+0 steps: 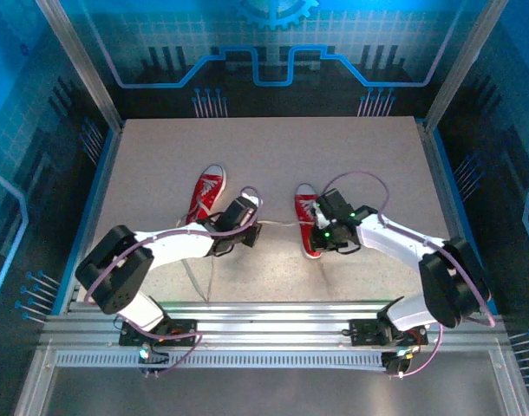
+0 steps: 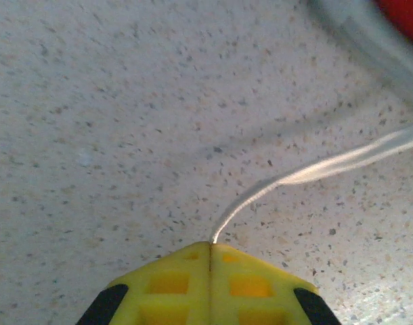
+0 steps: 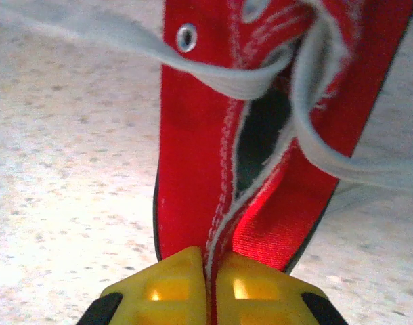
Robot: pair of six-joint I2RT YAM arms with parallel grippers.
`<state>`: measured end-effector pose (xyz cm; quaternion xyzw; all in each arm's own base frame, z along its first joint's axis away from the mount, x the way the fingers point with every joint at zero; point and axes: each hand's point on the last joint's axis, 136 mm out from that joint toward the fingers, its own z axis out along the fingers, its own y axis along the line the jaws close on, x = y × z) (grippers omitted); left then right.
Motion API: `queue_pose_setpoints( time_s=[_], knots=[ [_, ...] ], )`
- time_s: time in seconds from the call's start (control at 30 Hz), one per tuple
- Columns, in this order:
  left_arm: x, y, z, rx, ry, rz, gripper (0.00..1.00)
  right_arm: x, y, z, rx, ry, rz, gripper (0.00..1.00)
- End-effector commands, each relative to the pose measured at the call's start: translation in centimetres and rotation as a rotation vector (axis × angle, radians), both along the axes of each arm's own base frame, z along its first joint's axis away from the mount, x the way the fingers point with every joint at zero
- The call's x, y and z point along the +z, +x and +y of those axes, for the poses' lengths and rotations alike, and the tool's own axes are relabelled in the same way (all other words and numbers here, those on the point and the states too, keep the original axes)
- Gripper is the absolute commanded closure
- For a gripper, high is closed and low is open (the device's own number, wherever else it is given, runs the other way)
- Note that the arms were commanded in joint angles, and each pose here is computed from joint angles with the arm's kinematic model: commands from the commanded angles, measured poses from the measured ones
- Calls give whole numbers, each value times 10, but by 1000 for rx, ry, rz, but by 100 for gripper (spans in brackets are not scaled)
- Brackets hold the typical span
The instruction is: Tie the shoes
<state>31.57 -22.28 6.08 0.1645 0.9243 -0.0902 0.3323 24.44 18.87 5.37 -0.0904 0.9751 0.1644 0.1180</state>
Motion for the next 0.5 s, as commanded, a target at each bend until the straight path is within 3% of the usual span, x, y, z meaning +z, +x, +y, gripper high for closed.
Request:
queue_pose_setpoints(
  time_s=[0.0, 0.07, 0.2, 0.23, 0.47],
  knots=[
    [5, -12, 4, -16, -6, 14, 100, 18, -2, 51, 72, 159, 16, 100],
    [7, -14, 4, -16, -20, 12, 100, 25, 1, 63, 91, 163, 4, 96],
    [6, -16, 1, -19, -46, 24, 100, 34, 4, 65, 105, 149, -10, 56],
    [4, -16, -1, -19, -50, 32, 100, 39, 5, 63, 109, 148, -23, 51],
    [-2, -14, -10, -18, -86, 63, 100, 44, 20, 3, 11, 55, -102, 47]
  ],
)
